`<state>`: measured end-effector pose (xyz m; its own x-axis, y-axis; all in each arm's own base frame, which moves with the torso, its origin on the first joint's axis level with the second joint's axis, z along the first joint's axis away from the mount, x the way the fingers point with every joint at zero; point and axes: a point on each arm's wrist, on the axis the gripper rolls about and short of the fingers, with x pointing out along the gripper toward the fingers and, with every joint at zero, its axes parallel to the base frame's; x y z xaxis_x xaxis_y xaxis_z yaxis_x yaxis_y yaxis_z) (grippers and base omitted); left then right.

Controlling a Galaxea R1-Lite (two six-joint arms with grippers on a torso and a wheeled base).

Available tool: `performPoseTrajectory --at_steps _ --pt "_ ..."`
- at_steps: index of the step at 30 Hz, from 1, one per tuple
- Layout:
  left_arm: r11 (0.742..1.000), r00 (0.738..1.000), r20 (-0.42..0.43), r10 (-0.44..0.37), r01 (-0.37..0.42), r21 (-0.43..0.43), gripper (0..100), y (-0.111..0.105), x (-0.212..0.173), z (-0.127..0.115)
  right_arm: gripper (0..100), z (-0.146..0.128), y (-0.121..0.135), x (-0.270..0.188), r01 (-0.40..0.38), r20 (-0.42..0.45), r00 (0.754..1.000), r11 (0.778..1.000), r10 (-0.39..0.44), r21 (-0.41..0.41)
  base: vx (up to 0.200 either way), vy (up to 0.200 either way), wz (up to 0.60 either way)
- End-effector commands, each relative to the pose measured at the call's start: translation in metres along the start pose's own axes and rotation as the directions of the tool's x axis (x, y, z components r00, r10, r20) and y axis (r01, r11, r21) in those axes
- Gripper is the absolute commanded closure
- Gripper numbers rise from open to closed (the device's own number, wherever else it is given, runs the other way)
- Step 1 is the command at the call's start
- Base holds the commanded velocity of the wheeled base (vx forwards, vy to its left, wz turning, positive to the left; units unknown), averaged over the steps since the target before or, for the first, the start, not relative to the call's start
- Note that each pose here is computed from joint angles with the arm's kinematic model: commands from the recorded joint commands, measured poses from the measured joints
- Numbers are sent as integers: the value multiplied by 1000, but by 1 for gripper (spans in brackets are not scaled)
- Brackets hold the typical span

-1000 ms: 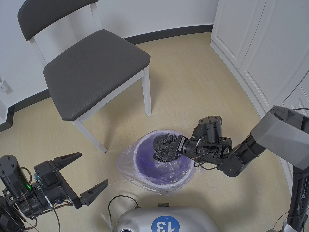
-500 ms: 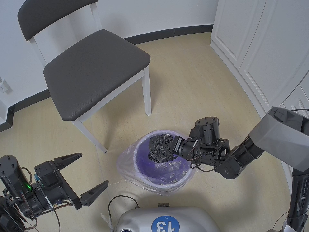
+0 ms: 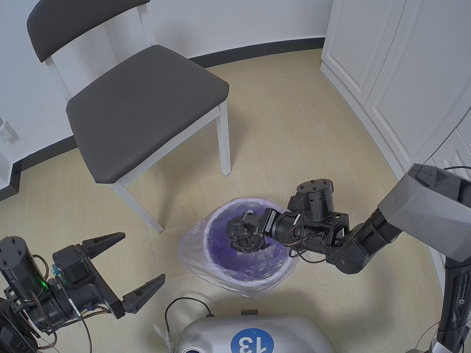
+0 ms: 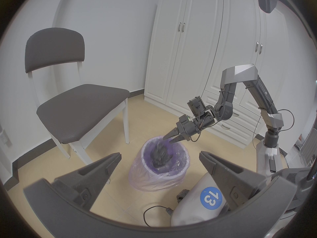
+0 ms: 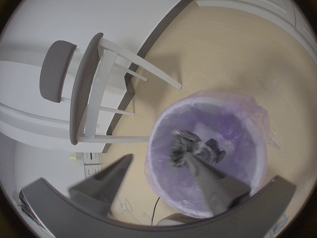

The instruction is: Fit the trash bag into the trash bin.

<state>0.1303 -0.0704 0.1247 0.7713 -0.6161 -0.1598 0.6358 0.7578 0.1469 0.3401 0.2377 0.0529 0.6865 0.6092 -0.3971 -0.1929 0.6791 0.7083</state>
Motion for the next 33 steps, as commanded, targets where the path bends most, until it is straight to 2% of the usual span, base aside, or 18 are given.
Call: performPoseTrajectory --at_steps 1,11,12,14,16,17,18,19,21,22,23,25,27,28,29,30,31,33 --pt "1000 1000 -23 -7 6 -6 0 -2 -1 -5 0 -1 0 0 -1 3 1000 1000 1 -1 0 0 0" --pt "1000 999 -34 -6 5 -8 0 -1 0 -6 0 2 -1 -5 12 13 1000 1000 -12 -20 0 0 0" --pt "1000 999 -37 -5 4 -9 0 -1 0 -7 0 3 0 -11 16 15 1000 999 -15 -47 0 0 0" --pt "1000 999 -45 -6 6 -11 0 -1 1 -8 0 13 -7 -31 53 28 998 982 -49 -181 0 0 0" --pt "1000 998 -67 -7 6 -16 0 0 4 -11 0 14 -28 -48 113 27 993 925 -111 -364 0 0 0" --pt "1000 997 -81 -7 6 -18 0 0 6 -13 0 16 -42 -59 153 32 987 873 -156 -463 0 0 0" --pt "1000 997 -82 -7 6 -18 0 0 7 -13 0 18 -48 -64 169 39 984 847 -173 -503 0 0 0" --pt "1000 995 -95 -7 5 -21 0 1 10 -15 0 24 -71 -78 225 73 971 755 -229 -616 0 0 0" --pt "1000 995 -103 -9 6 -23 0 1 10 -16 0 35 -96 -94 285 142 953 634 -267 -719 0 0 0" --pt "1000 994 -106 -9 7 -24 0 1 10 -17 0 39 -105 -99 301 167 948 593 -270 -747 0 0 0" --pt "1000 994 -112 -12 9 -25 0 0 10 -17 0 41 -115 -100 315 181 942 567 -281 -761 0 0 0" --pt "999 992 -127 -21 18 -30 0 -1 12 -19 0 36 -130 -88 306 163 944 573 -289 -760 0 0 0" --pt "999 985 -169 -35 29 -39 0 -2 17 -25 0 34 -140 -75 294 148 949 607 -280 -738 0 0 0" --pt "999 985 -170 -35 29 -40 0 -2 17 -26 0 34 -140 -74 291 146 950 610 -277 -736 0 0 0" --pt "998 977 -208 -39 29 -52 0 -1 26 -32 0 33 -147 -63 282 132 954 662 -267 -694 0 0 0" --pt "998 977 -208 -39 29 -52 0 -1 26 -32 0 33 -147 -63 282 132 954 662 -267 -694 0 0 0" --pt "996 973 -228 -25 5 -86 0 2 40 -36 0 36 -149 -53 272 132 961 730 -245 -627 0 0 0" --pt "992 974 -225 20 -47 -116 0 6 59 -37 0 38 -147 -47 269 141 963 793 -229 -547 0 0 0"
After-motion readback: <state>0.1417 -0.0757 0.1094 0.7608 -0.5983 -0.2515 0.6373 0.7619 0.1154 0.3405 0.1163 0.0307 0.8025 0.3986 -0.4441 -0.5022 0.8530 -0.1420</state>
